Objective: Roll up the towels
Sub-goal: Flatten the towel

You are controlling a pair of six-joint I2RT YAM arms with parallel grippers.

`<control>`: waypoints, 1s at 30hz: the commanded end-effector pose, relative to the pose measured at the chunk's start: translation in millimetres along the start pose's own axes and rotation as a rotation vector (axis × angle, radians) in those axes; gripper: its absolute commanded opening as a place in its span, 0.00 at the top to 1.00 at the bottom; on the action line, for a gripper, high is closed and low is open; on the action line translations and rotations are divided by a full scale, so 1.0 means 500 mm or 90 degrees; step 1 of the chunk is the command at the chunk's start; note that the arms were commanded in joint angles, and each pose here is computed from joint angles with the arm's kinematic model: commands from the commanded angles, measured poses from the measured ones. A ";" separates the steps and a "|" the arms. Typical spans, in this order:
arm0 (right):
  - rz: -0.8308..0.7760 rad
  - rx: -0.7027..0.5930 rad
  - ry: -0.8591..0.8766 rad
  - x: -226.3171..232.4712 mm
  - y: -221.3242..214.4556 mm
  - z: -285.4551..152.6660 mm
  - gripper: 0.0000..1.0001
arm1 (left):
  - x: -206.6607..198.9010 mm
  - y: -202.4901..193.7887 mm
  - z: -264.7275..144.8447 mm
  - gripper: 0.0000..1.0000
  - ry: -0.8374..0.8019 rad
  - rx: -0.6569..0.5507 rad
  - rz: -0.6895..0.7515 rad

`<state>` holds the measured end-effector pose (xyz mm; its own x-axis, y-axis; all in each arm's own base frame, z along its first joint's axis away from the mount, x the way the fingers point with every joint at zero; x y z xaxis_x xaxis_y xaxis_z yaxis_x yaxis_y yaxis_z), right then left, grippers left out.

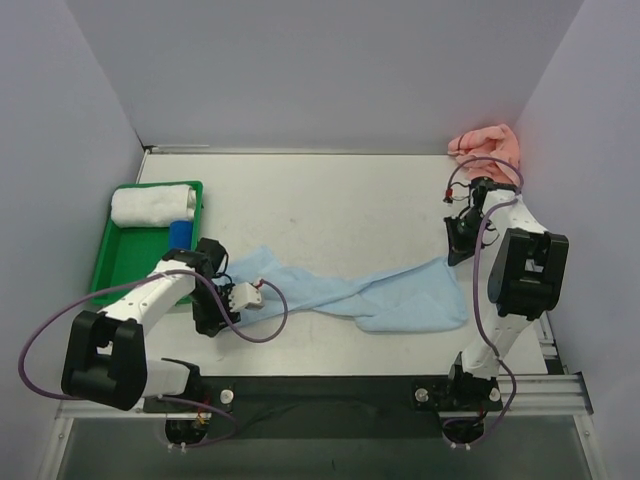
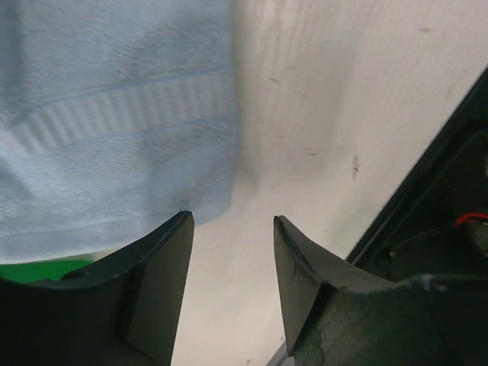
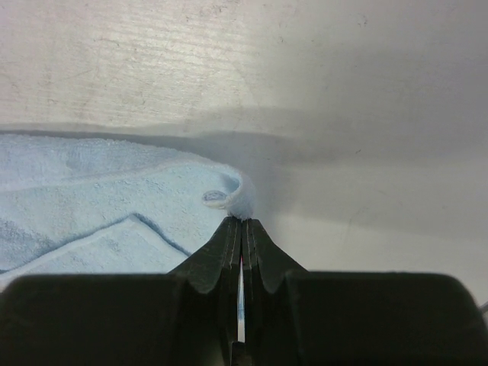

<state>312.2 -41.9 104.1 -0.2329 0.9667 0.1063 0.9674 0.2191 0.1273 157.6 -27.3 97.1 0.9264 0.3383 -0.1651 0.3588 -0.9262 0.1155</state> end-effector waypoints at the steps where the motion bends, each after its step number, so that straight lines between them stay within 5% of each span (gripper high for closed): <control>1: -0.006 -0.015 0.015 0.011 -0.012 -0.045 1.00 | 0.046 0.034 0.003 0.43 0.070 -0.034 0.040; 10: 0.001 -0.037 0.041 0.014 -0.010 -0.069 1.00 | 0.012 0.030 0.069 0.46 0.005 -0.009 0.049; 14: -0.008 -0.058 0.046 0.015 -0.009 -0.086 1.00 | 0.026 0.028 0.084 0.62 0.012 0.009 0.008; 15: -0.009 -0.061 0.046 0.014 -0.010 -0.089 1.00 | 0.031 0.029 0.084 0.77 0.015 0.014 -0.003; 18: -0.008 -0.089 0.045 0.007 -0.011 -0.111 1.00 | 0.056 0.068 0.037 0.99 0.034 -0.054 -0.061; 30: 0.049 -0.310 0.003 -0.042 0.038 -0.307 1.00 | 0.170 0.189 -0.316 1.00 0.126 -0.415 -0.273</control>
<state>325.1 -79.7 207.7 -0.1742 0.9757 0.1325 0.8853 0.0963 0.4549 286.4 -55.2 208.4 0.7403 0.6705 -0.0484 0.5823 -0.6037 0.5444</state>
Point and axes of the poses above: each gripper's point midway between its finger pads, its own z axis out along the fingers, its own x axis along the line the jaws close on, y = z × x, the point moved 6 cm from there along -z, back along the fingers, and after that the axes turned 6 degrees about -z, right-handed, at the moved point
